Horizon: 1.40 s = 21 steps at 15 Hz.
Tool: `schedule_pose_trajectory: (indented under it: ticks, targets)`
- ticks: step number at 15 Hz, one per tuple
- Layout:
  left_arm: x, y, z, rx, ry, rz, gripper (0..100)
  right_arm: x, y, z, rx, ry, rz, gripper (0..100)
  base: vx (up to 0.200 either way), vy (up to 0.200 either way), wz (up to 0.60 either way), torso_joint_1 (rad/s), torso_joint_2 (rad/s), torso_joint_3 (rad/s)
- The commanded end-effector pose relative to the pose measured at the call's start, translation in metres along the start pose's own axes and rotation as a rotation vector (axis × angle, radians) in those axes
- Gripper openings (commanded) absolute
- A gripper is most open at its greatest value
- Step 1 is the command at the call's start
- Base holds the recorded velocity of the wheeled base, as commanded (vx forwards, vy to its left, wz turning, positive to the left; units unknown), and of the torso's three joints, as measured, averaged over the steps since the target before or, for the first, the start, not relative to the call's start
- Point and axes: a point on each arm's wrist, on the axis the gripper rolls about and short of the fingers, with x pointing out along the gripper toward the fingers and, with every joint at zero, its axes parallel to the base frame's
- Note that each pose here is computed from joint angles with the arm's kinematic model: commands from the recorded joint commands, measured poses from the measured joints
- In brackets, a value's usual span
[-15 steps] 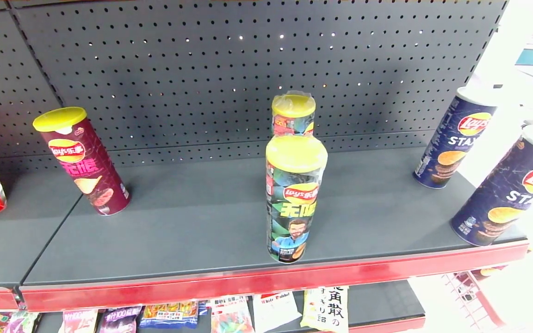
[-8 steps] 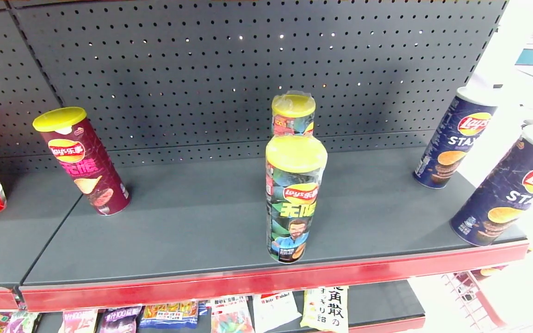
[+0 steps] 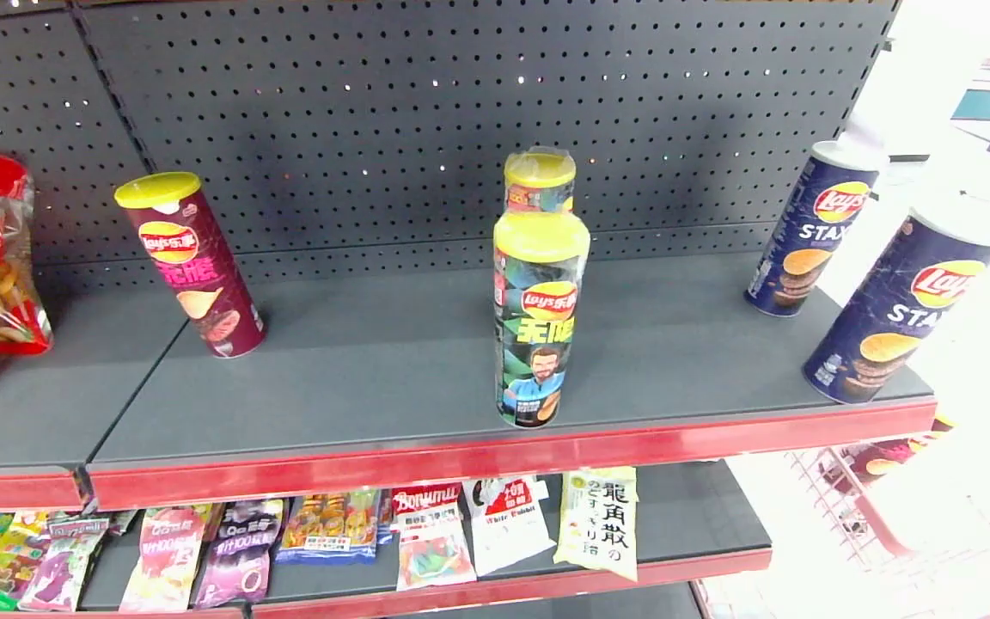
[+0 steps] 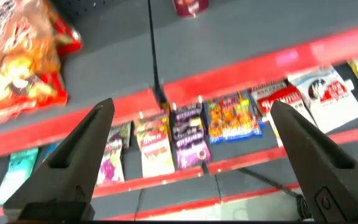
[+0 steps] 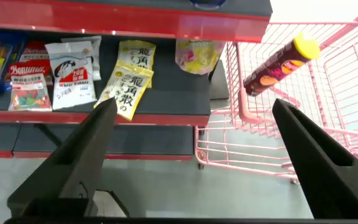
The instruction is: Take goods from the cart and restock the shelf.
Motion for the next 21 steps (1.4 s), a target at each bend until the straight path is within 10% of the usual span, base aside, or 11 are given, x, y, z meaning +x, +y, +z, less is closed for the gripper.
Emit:
schedule_pose_trajectory:
  ticks: [1,21]
  targets:
    - [0.0013,-0.0004,0.0000,0.002,0.009,-0.001,100,0.0017,0.0003,0.0007,-0.005,0.010,0.002,100,-0.200,0.000,0.00,0.002,0.00,0.002]
    - [0.0015,-0.0003,0.0006,0.039,0.006,-0.001,100,0.0022,0.0006,-0.0012,-0.076,0.017,0.006,100,-0.020,-0.150,0.00,0.002,0.00,0.002]
